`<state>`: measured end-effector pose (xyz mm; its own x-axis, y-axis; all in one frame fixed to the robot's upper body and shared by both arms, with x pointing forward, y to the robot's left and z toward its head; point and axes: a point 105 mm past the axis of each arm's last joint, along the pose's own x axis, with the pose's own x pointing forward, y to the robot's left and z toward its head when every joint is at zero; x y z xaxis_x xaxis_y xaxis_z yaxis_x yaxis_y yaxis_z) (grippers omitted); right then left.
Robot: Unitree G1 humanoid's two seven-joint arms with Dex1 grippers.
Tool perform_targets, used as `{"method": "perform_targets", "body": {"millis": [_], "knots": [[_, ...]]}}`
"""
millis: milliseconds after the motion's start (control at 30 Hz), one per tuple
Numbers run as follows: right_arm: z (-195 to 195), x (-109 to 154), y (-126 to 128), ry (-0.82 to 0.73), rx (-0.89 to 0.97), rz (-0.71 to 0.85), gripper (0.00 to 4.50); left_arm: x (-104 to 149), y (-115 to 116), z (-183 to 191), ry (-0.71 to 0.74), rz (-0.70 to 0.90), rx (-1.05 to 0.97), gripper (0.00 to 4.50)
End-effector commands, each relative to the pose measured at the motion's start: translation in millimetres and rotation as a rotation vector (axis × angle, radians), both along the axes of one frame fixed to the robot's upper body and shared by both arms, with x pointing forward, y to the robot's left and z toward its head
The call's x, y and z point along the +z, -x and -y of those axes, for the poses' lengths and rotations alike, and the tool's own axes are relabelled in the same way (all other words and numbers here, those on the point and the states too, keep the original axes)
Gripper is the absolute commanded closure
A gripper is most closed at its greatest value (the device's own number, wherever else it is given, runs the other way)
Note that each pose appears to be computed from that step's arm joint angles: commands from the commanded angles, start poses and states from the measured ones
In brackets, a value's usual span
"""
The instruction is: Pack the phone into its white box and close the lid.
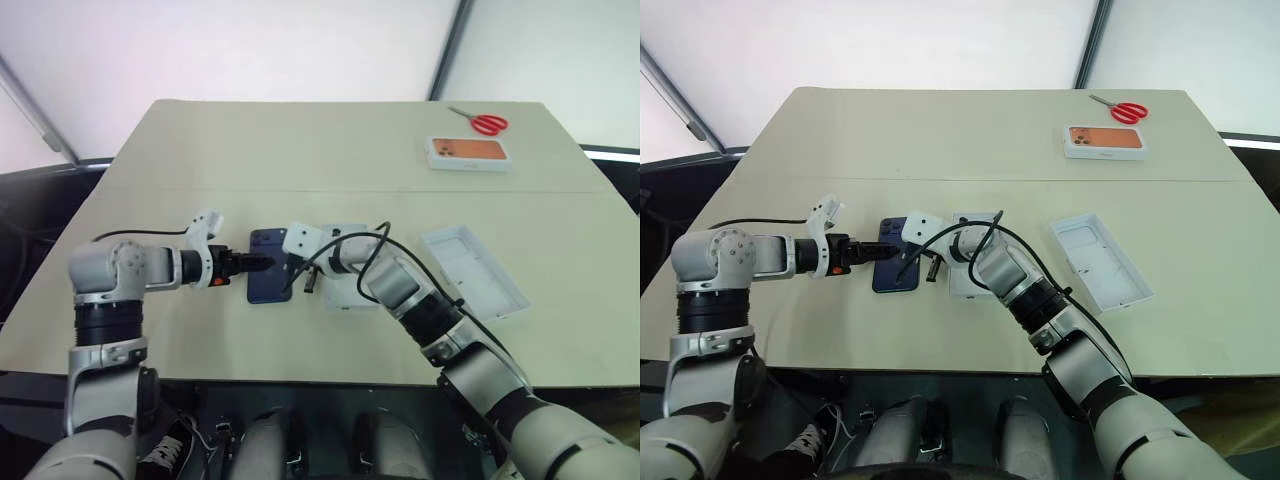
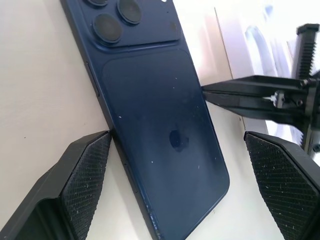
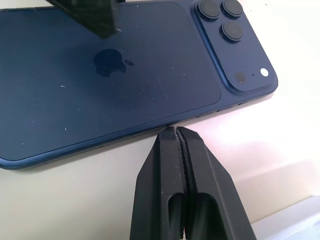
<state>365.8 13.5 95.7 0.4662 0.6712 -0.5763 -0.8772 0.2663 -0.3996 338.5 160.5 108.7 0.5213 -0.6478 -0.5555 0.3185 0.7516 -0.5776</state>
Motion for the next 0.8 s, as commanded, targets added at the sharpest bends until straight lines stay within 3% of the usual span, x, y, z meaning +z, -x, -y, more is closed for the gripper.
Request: {"method": "perform_targets", "body": {"millis": [33,300,533,800], "knots": [[-23,11,8,-0.038,0.08,0.025,4.46,-23,7,11,0.003,-0.125,0.01,0.0],[-21,9,7,-0.032,0.081,0.032,4.46,-4,0,1,0.061,-0.1,0.038,0.0],[-28,12,7,-0.051,0.087,0.032,4.46,-6,7,-10,-0.05,-0.127,0.003,0.0],[-27,10,8,-0.053,0.079,0.029,4.46,3,-6,13,-0.064,-0.083,0.012,0.0]]}}
